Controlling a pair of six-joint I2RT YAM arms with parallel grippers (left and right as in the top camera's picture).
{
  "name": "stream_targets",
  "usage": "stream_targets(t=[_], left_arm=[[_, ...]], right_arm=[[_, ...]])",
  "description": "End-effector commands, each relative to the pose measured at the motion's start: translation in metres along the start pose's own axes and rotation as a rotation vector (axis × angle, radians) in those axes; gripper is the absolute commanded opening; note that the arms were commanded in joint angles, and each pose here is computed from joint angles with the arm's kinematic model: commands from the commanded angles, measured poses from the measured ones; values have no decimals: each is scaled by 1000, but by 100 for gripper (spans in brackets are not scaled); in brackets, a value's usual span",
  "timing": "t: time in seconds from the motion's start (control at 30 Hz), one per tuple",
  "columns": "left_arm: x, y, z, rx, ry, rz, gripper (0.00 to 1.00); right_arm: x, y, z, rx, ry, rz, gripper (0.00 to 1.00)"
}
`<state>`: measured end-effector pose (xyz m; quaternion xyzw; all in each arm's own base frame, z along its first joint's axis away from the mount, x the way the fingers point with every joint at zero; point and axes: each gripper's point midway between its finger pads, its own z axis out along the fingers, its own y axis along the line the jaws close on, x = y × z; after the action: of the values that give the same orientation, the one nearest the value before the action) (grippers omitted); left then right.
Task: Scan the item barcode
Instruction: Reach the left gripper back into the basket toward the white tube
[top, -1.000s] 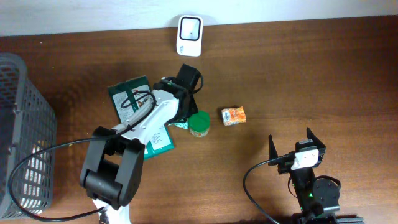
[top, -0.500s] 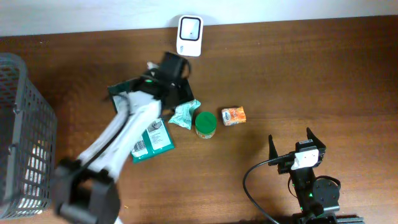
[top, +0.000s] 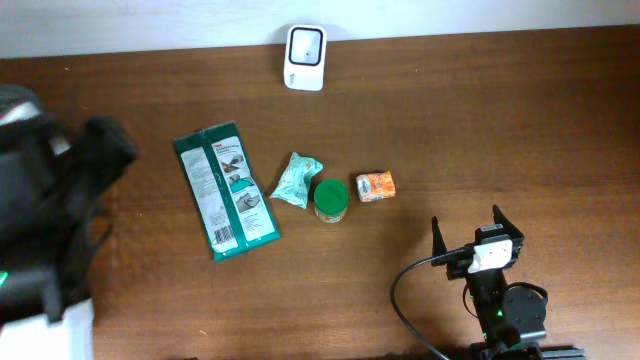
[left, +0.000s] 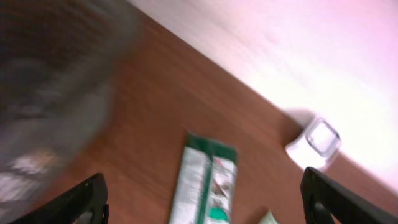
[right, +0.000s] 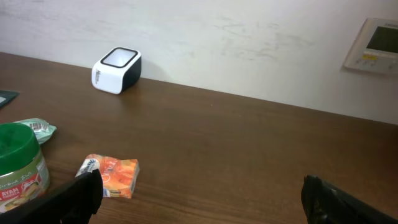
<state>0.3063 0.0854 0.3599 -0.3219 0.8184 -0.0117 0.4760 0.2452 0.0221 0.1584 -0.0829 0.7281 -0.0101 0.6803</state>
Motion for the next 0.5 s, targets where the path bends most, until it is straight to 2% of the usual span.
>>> stream_targets(t=[0.0, 0.17, 0.23, 0.47], left_arm=[[-23, 40, -17, -77, -66, 4, 89], [-34, 66, -17, -83, -74, -33, 89], [-44, 76, -17, -106, -103, 18, 89], [-66, 99, 2, -154, -142, 39, 88]], right_arm=[[1, 1, 0, -7, -2, 7, 98], [1, 1, 0, -8, -2, 7, 98], [1, 1, 0, -8, -2, 7, 98], [1, 1, 0, -8, -2, 7, 98]])
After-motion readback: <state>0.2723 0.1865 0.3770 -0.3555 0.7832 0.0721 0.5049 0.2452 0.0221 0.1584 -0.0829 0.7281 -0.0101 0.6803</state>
